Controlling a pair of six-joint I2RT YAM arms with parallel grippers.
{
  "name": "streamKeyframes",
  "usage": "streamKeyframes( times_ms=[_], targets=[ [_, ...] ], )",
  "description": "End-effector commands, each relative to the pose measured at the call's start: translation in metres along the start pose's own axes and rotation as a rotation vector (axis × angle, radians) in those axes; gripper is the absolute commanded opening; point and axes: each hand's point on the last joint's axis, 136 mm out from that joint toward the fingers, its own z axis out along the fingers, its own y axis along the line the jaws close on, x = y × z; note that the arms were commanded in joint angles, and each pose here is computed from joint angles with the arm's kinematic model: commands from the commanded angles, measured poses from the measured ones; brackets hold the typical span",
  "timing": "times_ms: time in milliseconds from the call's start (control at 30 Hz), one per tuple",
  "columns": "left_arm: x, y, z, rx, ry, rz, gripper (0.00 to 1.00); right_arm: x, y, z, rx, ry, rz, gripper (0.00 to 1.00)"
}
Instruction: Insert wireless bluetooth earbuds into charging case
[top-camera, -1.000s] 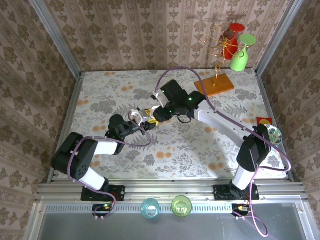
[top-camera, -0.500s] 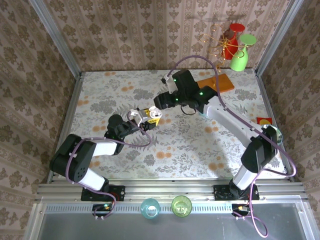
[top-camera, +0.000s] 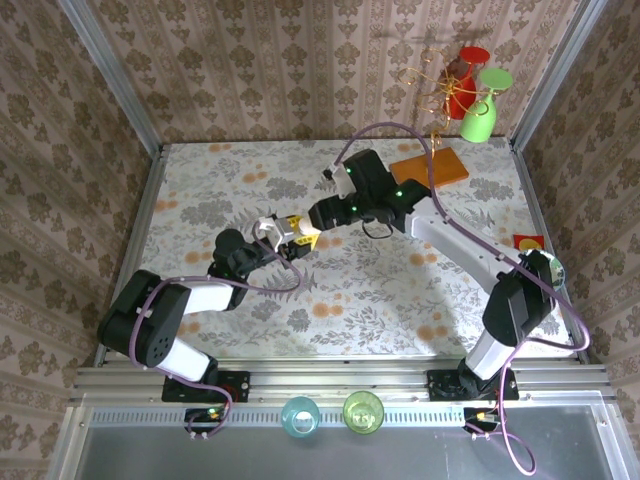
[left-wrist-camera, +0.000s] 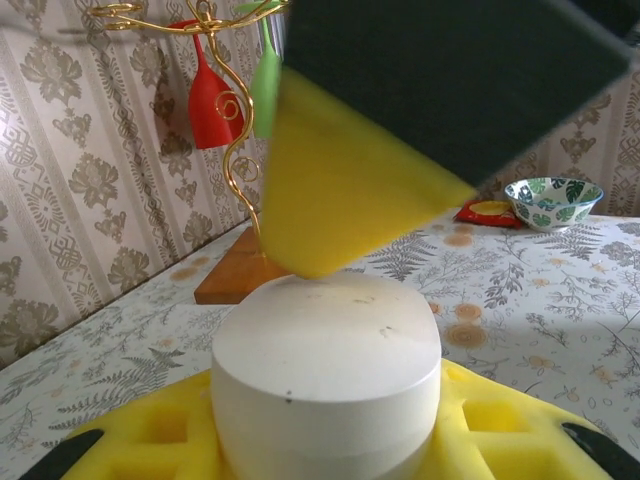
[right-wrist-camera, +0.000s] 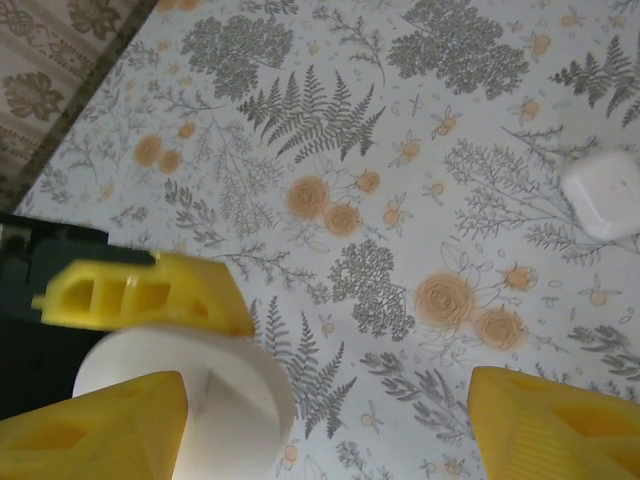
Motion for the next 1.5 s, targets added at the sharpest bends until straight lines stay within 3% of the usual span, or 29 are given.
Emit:
streamKeyframes(
  times_ms=[0,233,367,467,567,767,900,1167,1467],
  targets=[
    [-0.029,0.002,0.007,0.007,-0.081,0.030,0.32,-0.016,0.016,-0.027,-0.124,-0.106,0.076,0.76],
    [-0.045,0.000,0.017,0.006,-0.118,0.014,0.32,-0.020,0.041,-0.039,-0.552,-0.153,0.369,0.81],
    [-0.054,0.003,0.020,-0.020,-0.138,0.021,0.32,-0.015,0.049,-0.036,-0.700,-0.137,0.505,0.80],
    [-0.058,0.004,0.022,-0.024,-0.147,0.027,0.32,-0.015,0.052,-0.038,-0.777,-0.152,0.566,0.75],
    [-0.059,0.005,0.022,-0.028,-0.147,0.035,0.32,-0.015,0.054,-0.040,-0.811,-0.160,0.590,0.62],
    [-0.058,-0.001,0.020,-0.002,-0.146,0.032,0.33,-0.008,0.050,-0.036,-0.789,-0.148,0.599,0.36],
    [-0.054,-0.004,0.017,0.002,-0.137,0.033,0.36,-0.007,0.046,-0.033,-0.777,-0.151,0.605,0.27],
    [-0.034,-0.015,0.008,0.022,-0.090,0.031,0.80,0.002,0.011,-0.021,-0.653,-0.173,0.617,0.25],
    [0.029,-0.026,-0.004,0.014,0.174,-0.003,0.89,0.052,-0.078,0.032,-0.319,-0.118,0.698,0.26]
  ],
)
